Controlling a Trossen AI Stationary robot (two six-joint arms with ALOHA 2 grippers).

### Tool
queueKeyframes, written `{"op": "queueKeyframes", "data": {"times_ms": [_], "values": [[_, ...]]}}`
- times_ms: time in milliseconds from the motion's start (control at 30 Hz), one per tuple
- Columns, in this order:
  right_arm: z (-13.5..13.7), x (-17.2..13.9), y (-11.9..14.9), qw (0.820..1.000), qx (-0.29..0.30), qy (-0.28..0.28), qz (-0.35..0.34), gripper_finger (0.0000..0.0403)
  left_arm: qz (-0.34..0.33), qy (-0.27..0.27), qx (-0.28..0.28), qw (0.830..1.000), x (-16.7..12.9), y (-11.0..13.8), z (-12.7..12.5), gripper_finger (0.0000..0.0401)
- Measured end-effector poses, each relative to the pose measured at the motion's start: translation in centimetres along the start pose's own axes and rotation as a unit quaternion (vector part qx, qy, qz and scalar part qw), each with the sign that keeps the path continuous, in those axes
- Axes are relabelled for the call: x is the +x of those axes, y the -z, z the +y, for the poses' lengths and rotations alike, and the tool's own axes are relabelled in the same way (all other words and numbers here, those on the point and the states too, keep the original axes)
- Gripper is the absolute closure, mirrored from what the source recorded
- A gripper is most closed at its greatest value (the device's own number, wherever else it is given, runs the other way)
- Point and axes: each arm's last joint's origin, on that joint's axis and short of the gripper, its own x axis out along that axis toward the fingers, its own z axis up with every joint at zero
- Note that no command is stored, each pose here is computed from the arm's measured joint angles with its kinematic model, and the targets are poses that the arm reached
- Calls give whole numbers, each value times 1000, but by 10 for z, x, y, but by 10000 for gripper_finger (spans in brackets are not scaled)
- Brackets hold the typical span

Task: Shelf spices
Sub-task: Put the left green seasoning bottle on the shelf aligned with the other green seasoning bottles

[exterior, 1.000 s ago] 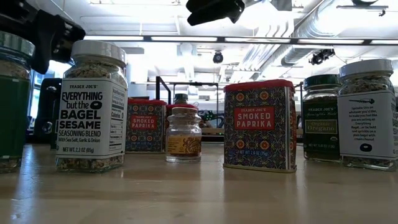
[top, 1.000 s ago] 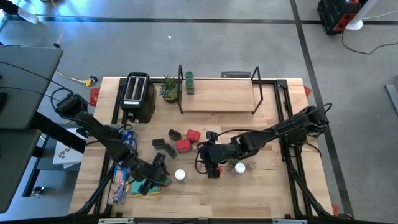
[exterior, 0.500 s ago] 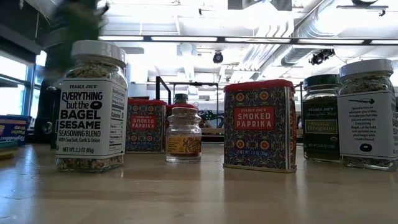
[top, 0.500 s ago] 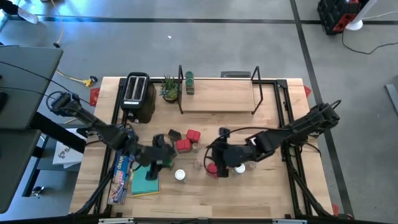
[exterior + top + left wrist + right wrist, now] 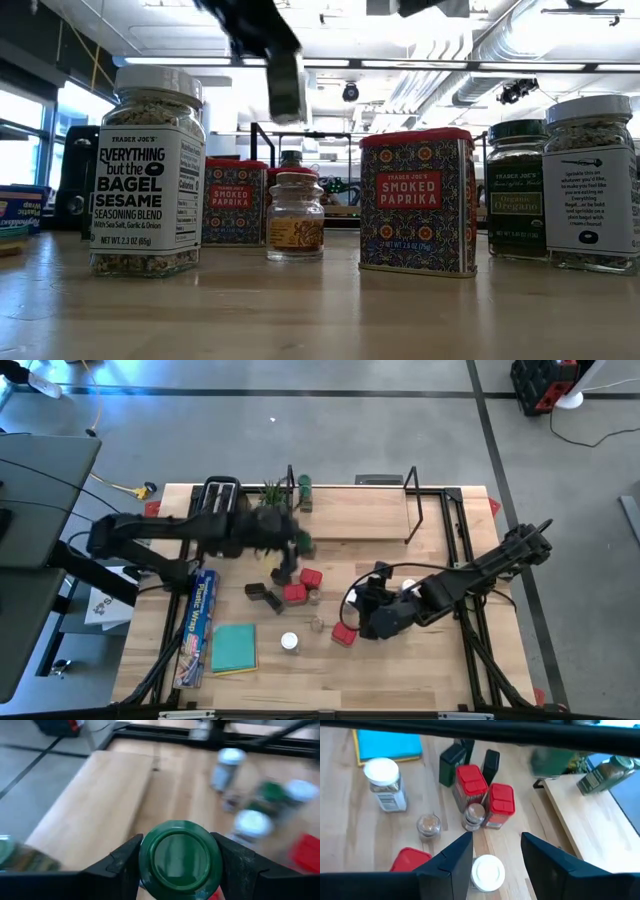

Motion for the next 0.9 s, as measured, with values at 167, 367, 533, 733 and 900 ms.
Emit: {"op": "queueKeyframes", "data": {"times_ms": [167, 367, 533, 733, 900], "values": [[0, 4, 6, 1000, 4, 4, 10, 240, 26, -24, -36, 999, 35, 8, 47, 205], [1, 4, 6, 1000, 6, 4, 9, 240, 59, -46, -42, 996, 65, 22, 74, 205], [1, 4, 6, 1000, 7, 3, 8, 240, 69, -74, -48, 994, 75, 28, 84, 188], [1, 4, 6, 1000, 7, 3, 7, 240, 63, -93, -53, 992, 80, 29, 94, 175], [1, 4, 5, 1000, 9, 2, 5, 240, 66, -99, -56, 991, 81, 30, 98, 176]]}}
